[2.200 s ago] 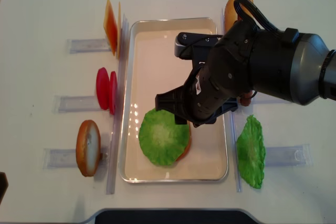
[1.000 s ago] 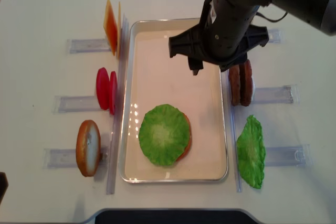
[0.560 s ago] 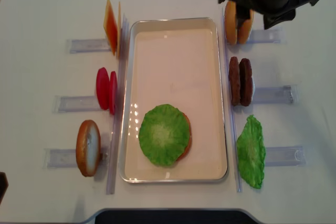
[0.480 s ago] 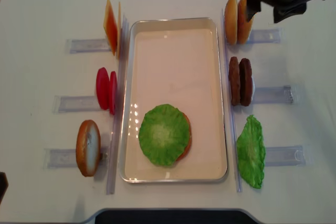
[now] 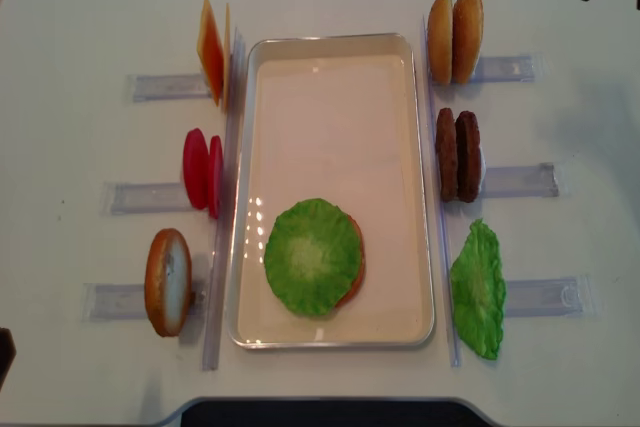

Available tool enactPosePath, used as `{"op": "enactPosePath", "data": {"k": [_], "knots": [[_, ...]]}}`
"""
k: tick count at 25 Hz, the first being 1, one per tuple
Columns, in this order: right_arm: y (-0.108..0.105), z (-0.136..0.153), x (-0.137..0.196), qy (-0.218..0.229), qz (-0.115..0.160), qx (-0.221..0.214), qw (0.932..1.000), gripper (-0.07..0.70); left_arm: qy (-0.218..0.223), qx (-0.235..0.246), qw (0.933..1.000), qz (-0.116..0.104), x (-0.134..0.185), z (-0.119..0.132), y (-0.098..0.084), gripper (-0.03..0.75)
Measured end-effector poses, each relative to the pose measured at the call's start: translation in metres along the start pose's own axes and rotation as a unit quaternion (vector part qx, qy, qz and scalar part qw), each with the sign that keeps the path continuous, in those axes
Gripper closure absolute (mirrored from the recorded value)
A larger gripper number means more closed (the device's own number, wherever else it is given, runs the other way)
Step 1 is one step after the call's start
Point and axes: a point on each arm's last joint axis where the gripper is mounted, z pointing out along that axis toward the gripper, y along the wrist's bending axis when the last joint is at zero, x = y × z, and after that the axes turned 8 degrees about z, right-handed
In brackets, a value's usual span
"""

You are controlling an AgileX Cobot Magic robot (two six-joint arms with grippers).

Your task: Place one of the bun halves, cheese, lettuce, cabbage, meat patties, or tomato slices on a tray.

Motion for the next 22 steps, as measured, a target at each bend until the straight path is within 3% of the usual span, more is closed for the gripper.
{"op": "enactPosePath", "data": {"k": [6,17,22], "knots": [[-0.033,-0.001,-0.011,-0.007,0.027,0.019,0.9994,0.195,0.0,0.0,1.0,0.0,0.0,0.0,0.0,0.722],[-0.036,-0.002,-0.011,-0.01,0.001,0.029,0.9995,0.2,0.0,0.0,1.0,0.0,0.0,0.0,0.0,0.722],[-0.04,-0.015,0.005,-0.017,0.0,0.026,0.9995,0.2,0.0,0.0,1.0,0.0,0.0,0.0,0.0,0.722]]}}
